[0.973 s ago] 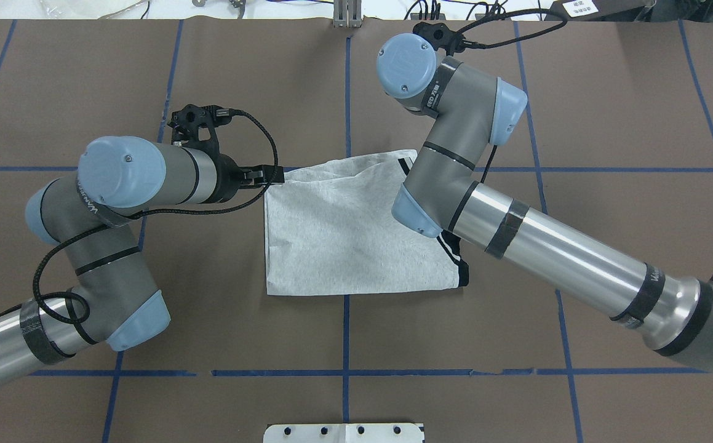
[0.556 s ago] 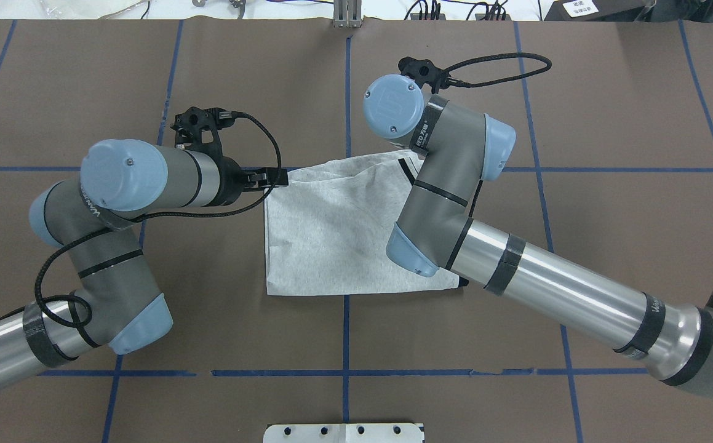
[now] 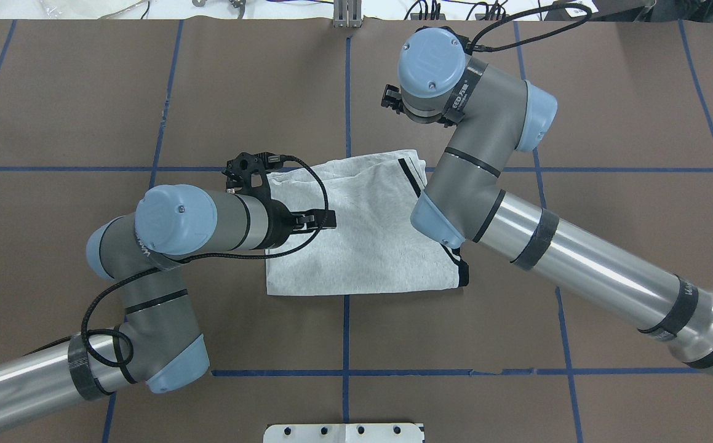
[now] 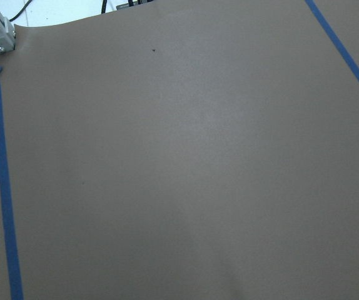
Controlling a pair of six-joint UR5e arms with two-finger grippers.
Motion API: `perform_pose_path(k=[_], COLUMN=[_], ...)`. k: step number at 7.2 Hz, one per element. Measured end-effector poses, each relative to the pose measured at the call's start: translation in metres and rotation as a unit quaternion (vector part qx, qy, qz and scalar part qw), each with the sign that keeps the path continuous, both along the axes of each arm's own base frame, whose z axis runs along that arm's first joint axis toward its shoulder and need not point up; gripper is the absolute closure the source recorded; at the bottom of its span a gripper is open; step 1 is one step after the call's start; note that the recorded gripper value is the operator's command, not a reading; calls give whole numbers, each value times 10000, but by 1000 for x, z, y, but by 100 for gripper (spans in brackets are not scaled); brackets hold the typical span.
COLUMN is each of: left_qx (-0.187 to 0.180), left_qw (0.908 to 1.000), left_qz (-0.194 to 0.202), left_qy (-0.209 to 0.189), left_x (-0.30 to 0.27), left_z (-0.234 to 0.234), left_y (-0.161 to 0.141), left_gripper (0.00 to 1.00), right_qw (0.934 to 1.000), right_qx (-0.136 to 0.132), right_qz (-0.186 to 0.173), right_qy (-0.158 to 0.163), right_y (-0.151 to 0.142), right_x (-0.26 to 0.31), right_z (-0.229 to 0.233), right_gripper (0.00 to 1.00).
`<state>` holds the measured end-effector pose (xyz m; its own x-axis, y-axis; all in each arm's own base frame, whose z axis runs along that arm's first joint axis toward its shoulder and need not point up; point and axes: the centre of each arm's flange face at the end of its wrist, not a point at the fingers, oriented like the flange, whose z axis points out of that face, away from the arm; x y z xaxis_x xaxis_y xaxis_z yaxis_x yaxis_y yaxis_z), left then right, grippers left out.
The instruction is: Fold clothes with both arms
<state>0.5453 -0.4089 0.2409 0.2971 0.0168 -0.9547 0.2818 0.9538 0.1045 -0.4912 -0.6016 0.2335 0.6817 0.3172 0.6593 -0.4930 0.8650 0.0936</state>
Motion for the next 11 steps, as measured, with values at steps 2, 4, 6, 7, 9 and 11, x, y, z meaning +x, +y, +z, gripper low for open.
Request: perform_pose_path(k=[2, 4, 6, 7, 9, 11], left_qx=[-10, 18, 16, -8, -107, -27], left_qw=[9996, 9990, 9970, 9947, 9887, 9899], left_qz=[-166, -378, -763, -1024, -1483, -1396], left_qy=[207, 225, 142, 75, -206, -238], left_x=[30, 43, 55, 46, 9, -15], left_z=[-1, -3, 3, 11, 41, 34], left_y=[-14, -32, -83, -120, -185, -203], left_gripper=[0, 0, 0, 0, 0, 0], right_qw=[9998, 9997, 9997, 9997, 9997, 9995], right_qx=[91, 111, 93, 97, 125, 148], right_qz=[-183, -233, -237, -238, -230, -264], right_qy=[9, 1, 19, 15, -20, -84], right_y=[-2, 2, 3, 4, 5, 8], right_x=[23, 31, 33, 33, 34, 35], right_z=[9, 15, 21, 24, 31, 28], right_gripper=[0, 0, 0, 0, 0, 0])
